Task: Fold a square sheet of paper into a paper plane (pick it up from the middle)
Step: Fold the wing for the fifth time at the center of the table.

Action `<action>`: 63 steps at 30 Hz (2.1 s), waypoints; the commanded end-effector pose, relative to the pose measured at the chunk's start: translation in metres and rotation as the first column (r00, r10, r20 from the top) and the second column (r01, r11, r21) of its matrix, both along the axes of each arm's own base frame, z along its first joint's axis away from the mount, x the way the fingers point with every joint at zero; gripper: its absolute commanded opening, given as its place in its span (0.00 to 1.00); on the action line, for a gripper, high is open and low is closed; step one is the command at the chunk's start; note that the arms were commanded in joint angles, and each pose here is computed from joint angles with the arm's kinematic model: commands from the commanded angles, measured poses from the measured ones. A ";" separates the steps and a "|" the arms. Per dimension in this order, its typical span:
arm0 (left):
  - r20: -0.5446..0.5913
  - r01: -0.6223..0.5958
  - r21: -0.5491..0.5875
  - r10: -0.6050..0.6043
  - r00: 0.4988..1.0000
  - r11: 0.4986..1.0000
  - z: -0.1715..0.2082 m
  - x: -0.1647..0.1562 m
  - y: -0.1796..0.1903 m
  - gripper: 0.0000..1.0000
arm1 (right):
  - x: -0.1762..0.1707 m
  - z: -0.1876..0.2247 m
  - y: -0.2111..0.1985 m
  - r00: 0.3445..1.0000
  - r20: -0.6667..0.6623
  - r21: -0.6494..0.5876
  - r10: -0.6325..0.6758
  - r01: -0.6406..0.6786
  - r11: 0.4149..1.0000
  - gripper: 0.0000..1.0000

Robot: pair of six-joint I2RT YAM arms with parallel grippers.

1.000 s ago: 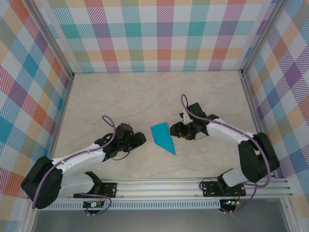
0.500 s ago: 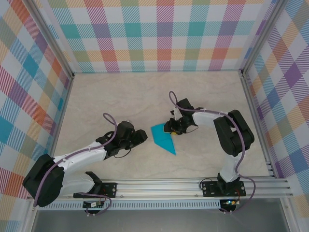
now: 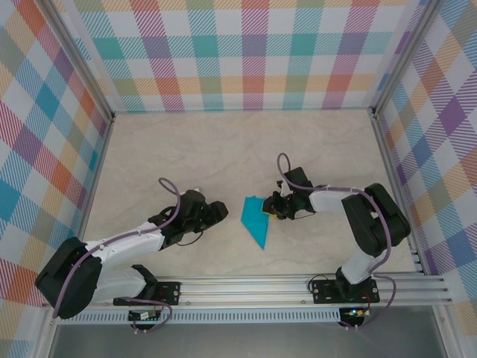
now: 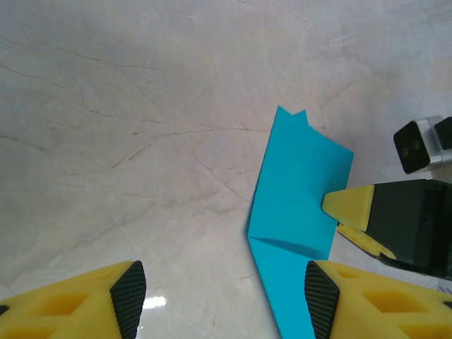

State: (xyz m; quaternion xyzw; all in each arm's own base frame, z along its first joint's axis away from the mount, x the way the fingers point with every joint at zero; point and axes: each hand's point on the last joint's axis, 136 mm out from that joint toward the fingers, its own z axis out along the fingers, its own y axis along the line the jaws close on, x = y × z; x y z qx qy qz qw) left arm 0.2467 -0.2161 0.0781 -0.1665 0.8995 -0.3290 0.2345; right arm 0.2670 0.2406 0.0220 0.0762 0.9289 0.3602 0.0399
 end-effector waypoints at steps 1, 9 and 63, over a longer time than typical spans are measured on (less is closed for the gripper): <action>0.009 0.007 -0.039 -0.007 1.000 0.999 0.004 0.005 -0.008 0.63 | 0.007 0.015 -0.008 0.997 0.044 -0.016 -0.061 0.062 0.998 0.38; 0.003 0.011 -0.037 -0.011 1.000 0.999 0.000 0.006 -0.011 0.64 | -0.013 0.060 -0.020 0.987 0.156 -0.053 0.044 -0.036 0.998 0.38; -0.099 0.223 -0.064 -0.229 0.968 0.973 -0.034 0.008 -0.116 0.50 | -0.059 -0.025 -0.017 0.989 -0.006 -0.059 0.148 -0.148 0.987 0.01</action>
